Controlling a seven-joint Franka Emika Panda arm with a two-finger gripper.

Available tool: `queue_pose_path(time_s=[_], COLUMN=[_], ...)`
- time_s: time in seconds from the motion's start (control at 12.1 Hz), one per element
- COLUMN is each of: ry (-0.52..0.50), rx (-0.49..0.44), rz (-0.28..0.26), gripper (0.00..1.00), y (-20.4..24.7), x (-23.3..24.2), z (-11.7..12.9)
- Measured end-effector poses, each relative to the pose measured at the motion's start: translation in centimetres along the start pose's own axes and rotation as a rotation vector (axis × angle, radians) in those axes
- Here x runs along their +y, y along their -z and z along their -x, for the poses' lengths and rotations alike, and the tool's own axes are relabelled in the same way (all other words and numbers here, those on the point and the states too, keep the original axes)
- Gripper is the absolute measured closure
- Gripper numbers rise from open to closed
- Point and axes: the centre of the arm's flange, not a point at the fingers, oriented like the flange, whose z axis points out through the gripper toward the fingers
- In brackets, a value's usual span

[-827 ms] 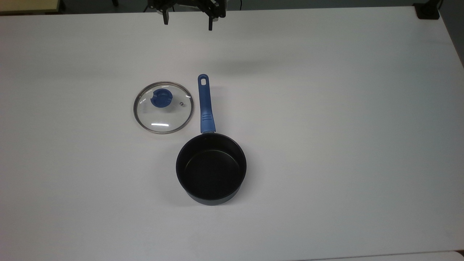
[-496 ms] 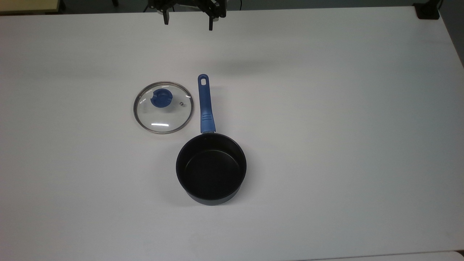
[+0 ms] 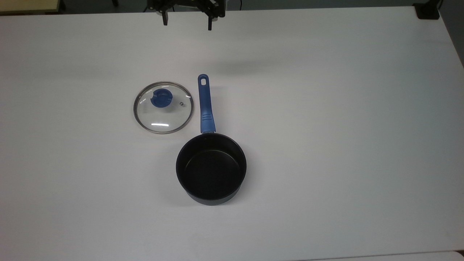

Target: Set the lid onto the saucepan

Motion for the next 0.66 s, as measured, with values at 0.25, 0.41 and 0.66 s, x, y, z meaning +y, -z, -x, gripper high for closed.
queue_pose_path(time_s=[0.25,0.41,0.66], ry=[0.067,0.112,0.124], rx=[-0.008,-0.033,-0.052], rz=[-0.001,-0.006,-0.013], gripper=[0.0,0.0,0.0], y=[-2.8,-5.4,-11.0], x=[3.9,7.5,9.6], z=[-0.5,-0.3,-0.2])
